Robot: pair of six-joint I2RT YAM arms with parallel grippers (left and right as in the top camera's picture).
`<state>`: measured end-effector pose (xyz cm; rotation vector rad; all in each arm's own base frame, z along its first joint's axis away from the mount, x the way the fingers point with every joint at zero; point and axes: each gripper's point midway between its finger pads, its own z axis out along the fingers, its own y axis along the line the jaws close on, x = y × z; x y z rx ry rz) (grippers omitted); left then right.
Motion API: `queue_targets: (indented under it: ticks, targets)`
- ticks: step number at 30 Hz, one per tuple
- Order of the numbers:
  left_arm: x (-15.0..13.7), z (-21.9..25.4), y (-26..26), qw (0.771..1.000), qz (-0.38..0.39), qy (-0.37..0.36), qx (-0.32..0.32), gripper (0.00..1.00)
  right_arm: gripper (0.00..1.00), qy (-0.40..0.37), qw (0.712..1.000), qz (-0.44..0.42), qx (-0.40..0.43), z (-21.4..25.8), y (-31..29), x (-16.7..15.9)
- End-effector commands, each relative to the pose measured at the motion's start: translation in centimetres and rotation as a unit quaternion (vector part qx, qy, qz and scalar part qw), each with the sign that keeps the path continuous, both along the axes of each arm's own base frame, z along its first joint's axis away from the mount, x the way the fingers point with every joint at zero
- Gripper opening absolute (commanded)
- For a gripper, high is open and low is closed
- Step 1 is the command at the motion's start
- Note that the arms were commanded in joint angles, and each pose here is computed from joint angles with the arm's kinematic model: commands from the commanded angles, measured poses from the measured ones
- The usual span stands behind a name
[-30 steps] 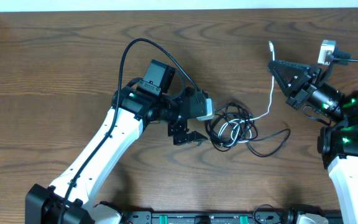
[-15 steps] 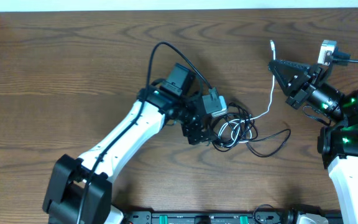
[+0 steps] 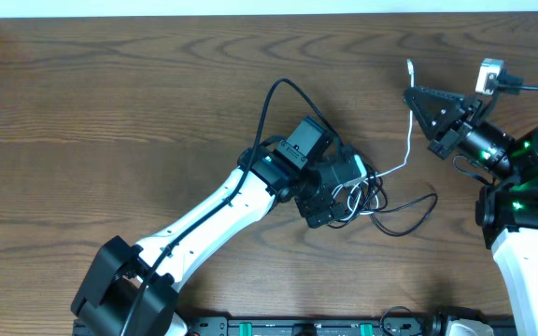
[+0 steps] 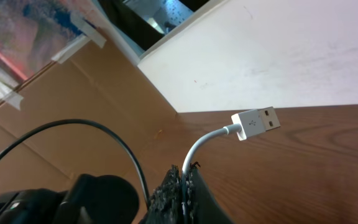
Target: Untangle cables
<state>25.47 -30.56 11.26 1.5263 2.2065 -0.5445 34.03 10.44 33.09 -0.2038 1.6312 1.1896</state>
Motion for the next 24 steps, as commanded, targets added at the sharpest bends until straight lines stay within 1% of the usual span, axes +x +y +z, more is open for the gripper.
queue_targets:
  ticks: [1, 7, 12, 16, 19, 24]
  targets:
    - [0.9, -0.1, 0.2, 0.997, 0.072, 0.015, 0.003, 0.95, 0.01, -0.005, 1.0, -0.023, -0.003, 0.1, -0.7, 0.9]
    - [0.8, -0.9, 0.0, 0.994, 0.103, 0.041, 0.004, 0.95, 0.01, 0.011, 0.998, -0.062, 0.01, -0.1, -2.6, 1.8]
    - [-1.1, -3.4, -1.5, 0.995, 0.075, 0.061, 0.028, 0.95, 0.01, 0.021, 0.996, -0.084, 0.019, -0.1, -4.2, 2.1]
    - [-2.1, -3.7, -3.0, 0.997, 0.055, 0.05, 0.027, 0.95, 0.01, 0.021, 0.996, -0.087, 0.019, -0.1, -4.6, 2.1]
    - [-1.9, -3.9, -2.9, 0.996, 0.076, 0.034, 0.044, 0.95, 0.01, 0.021, 0.996, -0.089, 0.019, -0.1, -4.7, 2.2]
    - [-2.3, -4.5, -3.3, 0.995, 0.081, 0.036, 0.036, 0.95, 0.01, 0.021, 0.995, -0.096, 0.019, -0.1, -5.2, 2.2]
